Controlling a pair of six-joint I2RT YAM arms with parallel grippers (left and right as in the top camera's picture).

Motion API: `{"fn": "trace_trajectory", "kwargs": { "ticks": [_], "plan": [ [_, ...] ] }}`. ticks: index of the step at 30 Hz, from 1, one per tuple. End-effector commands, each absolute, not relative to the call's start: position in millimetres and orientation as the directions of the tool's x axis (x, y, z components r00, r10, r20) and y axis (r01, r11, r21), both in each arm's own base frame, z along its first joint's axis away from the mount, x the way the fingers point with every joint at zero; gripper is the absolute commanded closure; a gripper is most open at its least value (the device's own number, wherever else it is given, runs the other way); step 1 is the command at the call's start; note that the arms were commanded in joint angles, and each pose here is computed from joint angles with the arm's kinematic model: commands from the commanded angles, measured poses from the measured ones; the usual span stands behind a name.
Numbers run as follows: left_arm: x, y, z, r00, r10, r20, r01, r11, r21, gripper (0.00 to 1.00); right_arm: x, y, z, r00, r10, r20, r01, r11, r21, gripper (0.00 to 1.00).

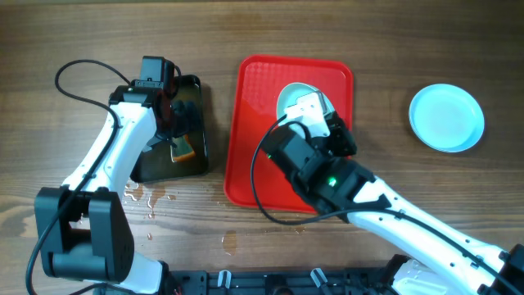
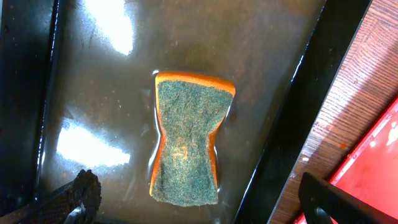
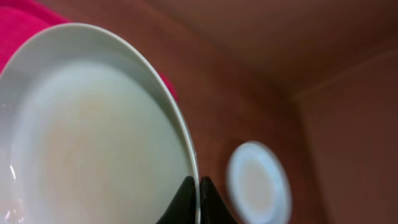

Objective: Clean dirty plates on tray and stack at the side
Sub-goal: 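Lift the last plate with the right gripper and carry it right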

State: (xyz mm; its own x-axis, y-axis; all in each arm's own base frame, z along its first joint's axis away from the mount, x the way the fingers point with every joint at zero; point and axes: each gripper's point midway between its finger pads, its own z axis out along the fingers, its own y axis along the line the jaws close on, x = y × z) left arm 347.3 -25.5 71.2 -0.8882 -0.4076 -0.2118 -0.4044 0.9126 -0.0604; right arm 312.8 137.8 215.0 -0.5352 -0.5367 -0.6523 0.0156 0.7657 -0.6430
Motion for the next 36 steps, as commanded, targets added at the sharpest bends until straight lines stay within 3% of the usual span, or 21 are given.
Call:
{"fn": "trace_trajectory", "kwargs": {
  "ticks": [1,10,12,15,17,18,20,21,25,27,31,33,34,36],
  "plan": [
    [346.7,-24.3,72.2,-0.888,-0.407,-0.214,-0.403,0.913,-0.062,0.0,308.2,136.6,253.3,-0.472,-0.647,-0.599,0.117,0.628,-0.77,0.96],
    [346.7,-24.3,72.2,-0.888,-0.407,-0.214,-0.403,0.913,-0.062,0.0,308.2,147.1,257.7,-0.443,-0.652,-0.615,0.114,0.64,-0.76,0.96],
    [346.7,-24.3,72.2,-0.888,-0.407,-0.214,-0.403,0.913,-0.062,0.0,311.0,153.9,237.3,-0.459,-0.576,-0.676,0.047,0.744,-0.666,0.96],
    [346.7,-24.3,72.2,-0.888,-0.407,-0.214,-0.403,0.913,-0.062,0.0,316.2,142.4,198.7,-0.589,-0.309,-0.747,0.031,0.915,-0.402,0.96],
    [346.7,-24.3,72.2,-0.888,-0.407,-0.214,-0.403,0.913,-0.062,0.0,328.9,101.6,196.4,-0.69,0.003,-0.724,0.126,0.985,-0.115,0.96],
    [346.7,-24.3,72.2,-0.888,-0.407,-0.214,-0.403,0.913,-0.062,0.0,336.6,70.6,198.7,-0.703,0.178,-0.688,0.199,0.979,0.05,0.96],
    [346.7,-24.3,72.2,-0.888,-0.407,-0.214,-0.403,0.913,-0.062,0.0,341.8,30.7,195.8,-0.702,0.347,-0.622,0.286,0.937,0.199,0.96],
    [346.7,-24.3,72.2,-0.888,-0.407,-0.214,-0.403,0.913,-0.062,0.0,341.8,-17.6,187.1,-0.671,0.502,-0.545,0.4,0.865,0.304,0.96],
    [346.7,-24.3,72.2,-0.888,-0.407,-0.214,-0.403,0.913,-0.062,0.0,317.9,-155.0,139.0,-0.463,0.789,-0.403,0.718,0.601,0.352,0.96],
    [346.7,-24.3,72.2,-0.888,-0.407,-0.214,-0.403,0.913,-0.062,0.0,311.9,-193.3,109.9,-0.378,0.855,-0.354,0.796,0.495,0.347,0.96],
    [346.7,-24.3,72.2,-0.888,-0.407,-0.214,-0.403,0.913,-0.062,0.0,329.2,-207.9,99.7,-0.381,0.835,-0.397,0.776,0.522,0.353,0.96],
    [346.7,-24.3,72.2,-0.888,-0.407,-0.214,-0.403,0.913,-0.062,0.0,340.6,-194.5,109.1,-0.455,0.787,-0.416,0.686,0.608,0.4,0.89],
    [346.7,-24.3,72.2,-0.888,-0.407,-0.214,-0.403,0.913,-0.062,0.0,351.0,-171.4,113.8,-0.531,0.739,-0.414,0.591,0.673,0.445,0.8],
    [346.7,-24.3,72.2,-0.888,-0.407,-0.214,-0.403,0.913,-0.062,0.0,357.5,-137.1,114.3,-0.627,0.674,-0.391,0.479,0.729,0.488,0.78]
  ]
}}
